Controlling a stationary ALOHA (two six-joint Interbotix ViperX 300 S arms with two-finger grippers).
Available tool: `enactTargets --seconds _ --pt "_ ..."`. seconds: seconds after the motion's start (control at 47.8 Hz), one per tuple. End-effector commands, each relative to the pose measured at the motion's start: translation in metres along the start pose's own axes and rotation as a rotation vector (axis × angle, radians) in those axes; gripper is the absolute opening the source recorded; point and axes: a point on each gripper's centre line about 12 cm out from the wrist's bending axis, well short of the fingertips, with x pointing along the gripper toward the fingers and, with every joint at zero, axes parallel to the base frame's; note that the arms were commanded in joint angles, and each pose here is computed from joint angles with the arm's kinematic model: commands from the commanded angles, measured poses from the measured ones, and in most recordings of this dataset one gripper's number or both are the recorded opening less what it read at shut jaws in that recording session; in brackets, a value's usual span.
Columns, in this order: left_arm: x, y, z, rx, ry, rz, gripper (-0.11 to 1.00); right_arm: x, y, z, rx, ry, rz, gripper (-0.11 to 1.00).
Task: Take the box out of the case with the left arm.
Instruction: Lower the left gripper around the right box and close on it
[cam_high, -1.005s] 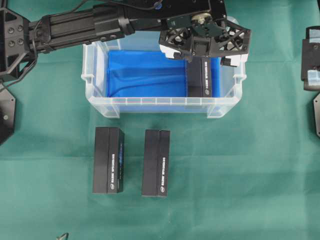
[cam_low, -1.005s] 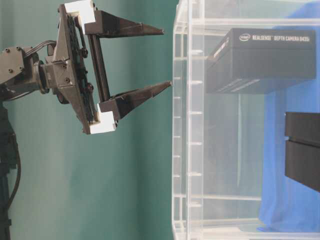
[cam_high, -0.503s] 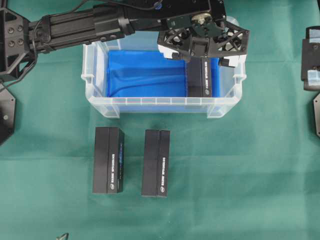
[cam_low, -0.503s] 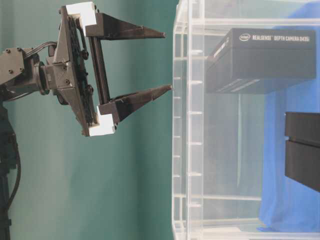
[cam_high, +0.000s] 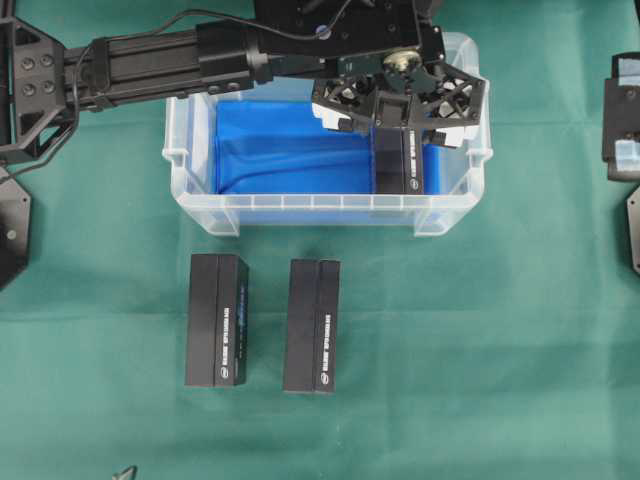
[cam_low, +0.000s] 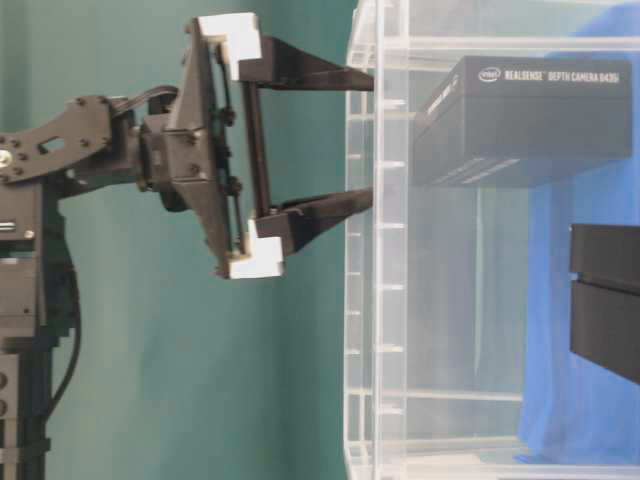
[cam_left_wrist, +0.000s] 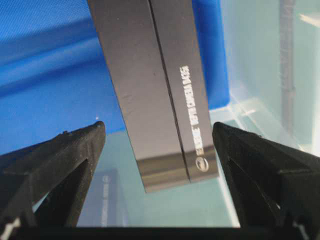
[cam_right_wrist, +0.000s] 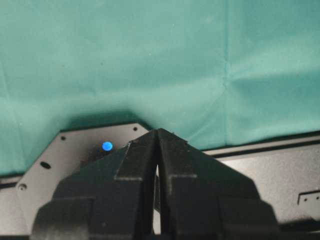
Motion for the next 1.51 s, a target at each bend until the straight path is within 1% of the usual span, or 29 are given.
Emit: enactTargets --seconds 0.0,0.209,0.398,0.712,1.005,1.277,1.487 --pt "-0.031 0.000 0.002 -0.004 -0.030 -0.071 0.84 -0.003 0.000 0.002 0.005 -0.011 0.003 0.00" --pt "-0.022 0.003 0.002 -0.020 -0.040 -0.084 0.84 -0.003 0.000 0.001 0.005 -0.011 0.003 0.00" --pt "-0.016 0.007 0.003 -0.026 -0.047 -0.089 0.84 -0.003 0.000 0.002 0.005 -0.010 0.003 0.00" --pt "-0.007 0.003 0.008 -0.031 -0.061 -0.123 0.84 -0.003 0.000 0.002 0.005 -0.011 0.003 0.00" --pt "0.005 0.003 0.009 -0.028 -0.056 -0.108 0.84 -0.003 0.000 0.002 0.005 -0.013 0.004 0.00" --pt "0.019 0.008 0.008 -0.029 -0.047 -0.095 0.84 -0.003 0.000 0.002 0.003 -0.013 0.004 0.00" --pt "0.023 0.010 0.008 -0.032 -0.046 -0.095 0.84 -0.003 0.000 0.002 0.005 -0.013 0.004 0.00"
